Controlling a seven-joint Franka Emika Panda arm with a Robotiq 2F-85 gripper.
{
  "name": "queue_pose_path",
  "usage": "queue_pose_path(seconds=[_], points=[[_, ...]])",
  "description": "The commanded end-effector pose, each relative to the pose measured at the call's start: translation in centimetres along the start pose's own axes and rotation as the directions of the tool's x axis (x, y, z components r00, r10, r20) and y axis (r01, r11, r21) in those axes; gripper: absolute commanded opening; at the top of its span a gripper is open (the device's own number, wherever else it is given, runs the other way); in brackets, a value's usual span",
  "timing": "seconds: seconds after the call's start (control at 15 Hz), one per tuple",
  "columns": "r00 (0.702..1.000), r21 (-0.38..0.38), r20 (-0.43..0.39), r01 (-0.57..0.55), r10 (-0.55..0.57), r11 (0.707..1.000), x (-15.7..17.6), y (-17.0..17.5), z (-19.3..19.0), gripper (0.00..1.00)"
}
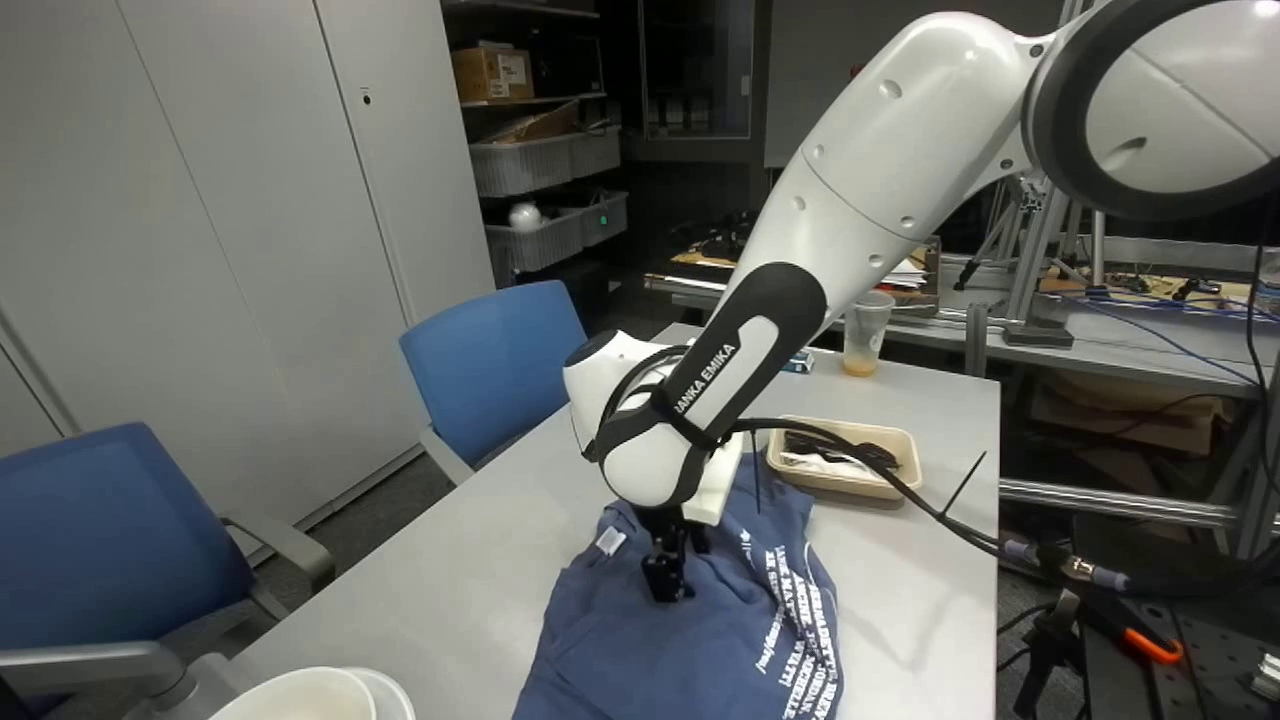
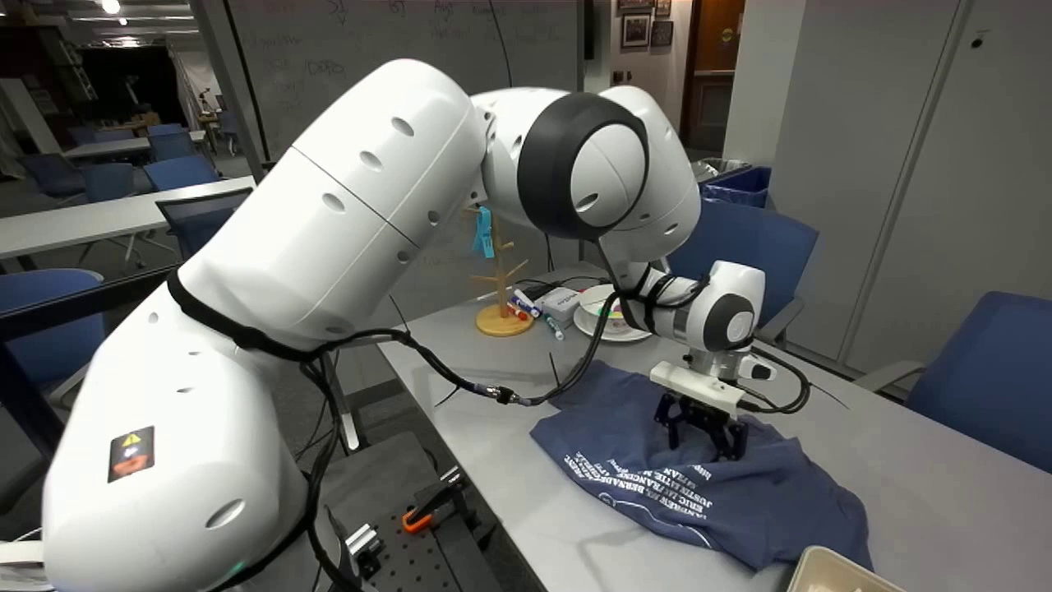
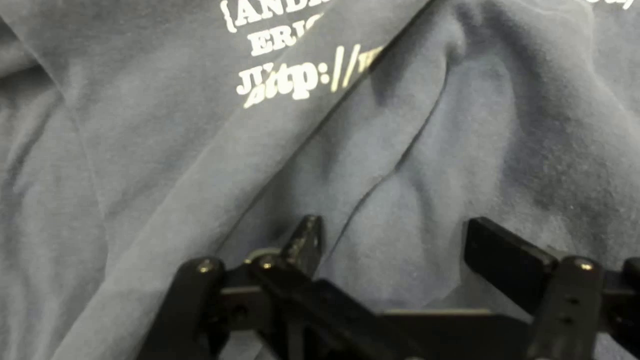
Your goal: Fold the blue shirt
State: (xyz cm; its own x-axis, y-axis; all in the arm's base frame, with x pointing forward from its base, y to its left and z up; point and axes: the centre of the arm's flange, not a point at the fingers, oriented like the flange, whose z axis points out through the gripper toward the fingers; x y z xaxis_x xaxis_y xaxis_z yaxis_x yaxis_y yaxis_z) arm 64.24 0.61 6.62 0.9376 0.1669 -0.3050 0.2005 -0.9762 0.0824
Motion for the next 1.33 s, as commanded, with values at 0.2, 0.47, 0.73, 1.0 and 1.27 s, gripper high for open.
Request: queue_pose_path(seconds=[0.2, 0.47, 0.73, 1.0, 1.27], points=[[0.993, 0.003, -0.023, 0.114, -0.114, 0.993, 1.0, -6.6, -0.5, 0.79], [0.990, -0.042, 0.031, 0.139, -0.138, 0.989, 0.3, -7.5, -2.0, 1.00], [0.980, -0.132, 0.079, 0.189, -0.180, 0.973, -1.5, -6.8, -5.2, 1.00], [0.971, -0.144, 0.107, 0.226, -0.211, 0.963, -4.0, -6.5, -9.6, 1.00], [0.951, -0.102, 0.086, 0.305, -0.297, 0.947, -7.0, -9.0, -11.1, 1.00]])
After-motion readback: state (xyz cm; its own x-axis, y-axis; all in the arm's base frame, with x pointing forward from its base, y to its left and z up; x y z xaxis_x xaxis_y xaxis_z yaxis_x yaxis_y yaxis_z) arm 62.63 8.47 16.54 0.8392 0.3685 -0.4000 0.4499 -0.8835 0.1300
